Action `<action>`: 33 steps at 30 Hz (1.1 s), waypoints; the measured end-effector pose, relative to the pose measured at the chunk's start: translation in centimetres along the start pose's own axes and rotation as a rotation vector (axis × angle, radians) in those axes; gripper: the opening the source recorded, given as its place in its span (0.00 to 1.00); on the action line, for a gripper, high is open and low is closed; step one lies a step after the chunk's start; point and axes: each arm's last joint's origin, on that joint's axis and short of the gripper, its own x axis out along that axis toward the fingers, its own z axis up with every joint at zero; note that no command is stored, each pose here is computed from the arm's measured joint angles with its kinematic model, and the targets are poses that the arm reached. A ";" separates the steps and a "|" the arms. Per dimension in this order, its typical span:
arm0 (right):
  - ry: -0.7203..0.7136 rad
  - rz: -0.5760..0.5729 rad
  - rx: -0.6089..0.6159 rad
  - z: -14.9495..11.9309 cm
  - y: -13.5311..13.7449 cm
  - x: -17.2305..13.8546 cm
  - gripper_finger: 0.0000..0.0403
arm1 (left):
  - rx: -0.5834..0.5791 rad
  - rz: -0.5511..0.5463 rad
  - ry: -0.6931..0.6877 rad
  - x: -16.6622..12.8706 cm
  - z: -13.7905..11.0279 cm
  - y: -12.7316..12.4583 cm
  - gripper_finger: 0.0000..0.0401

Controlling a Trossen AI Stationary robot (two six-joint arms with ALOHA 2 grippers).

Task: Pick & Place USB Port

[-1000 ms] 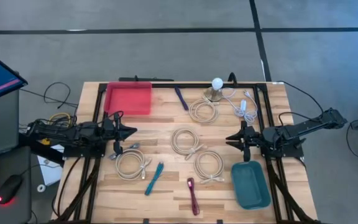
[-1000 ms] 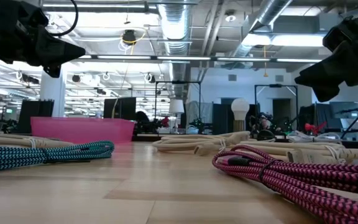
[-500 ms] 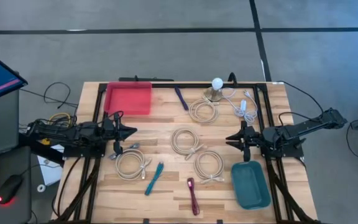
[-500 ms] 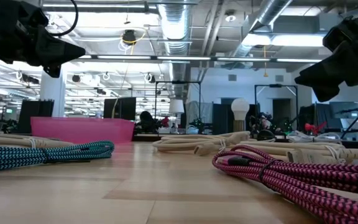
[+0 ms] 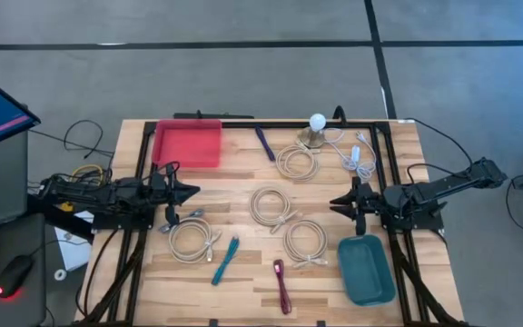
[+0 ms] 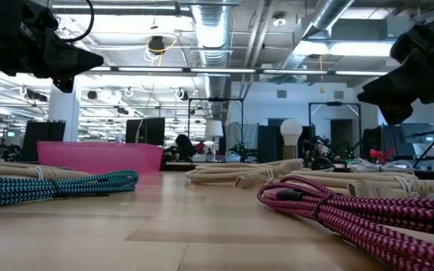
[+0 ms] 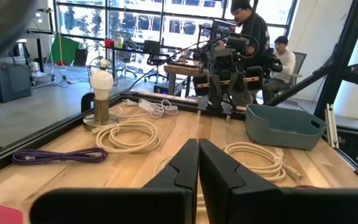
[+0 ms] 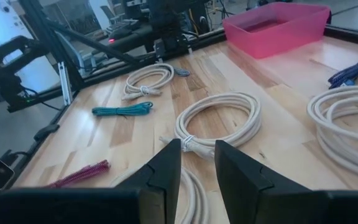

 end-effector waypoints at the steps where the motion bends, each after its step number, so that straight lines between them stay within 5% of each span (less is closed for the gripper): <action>1: 0.000 0.000 0.001 0.0 0.0 0.0 0.23 | -0.001 0.000 -0.002 0.0 0.0 0.0 0.03; 33: -0.026 0.010 0.022 0.3 0.1 0.0 0.23 | -0.012 -0.002 -0.034 0.0 0.3 0.0 0.03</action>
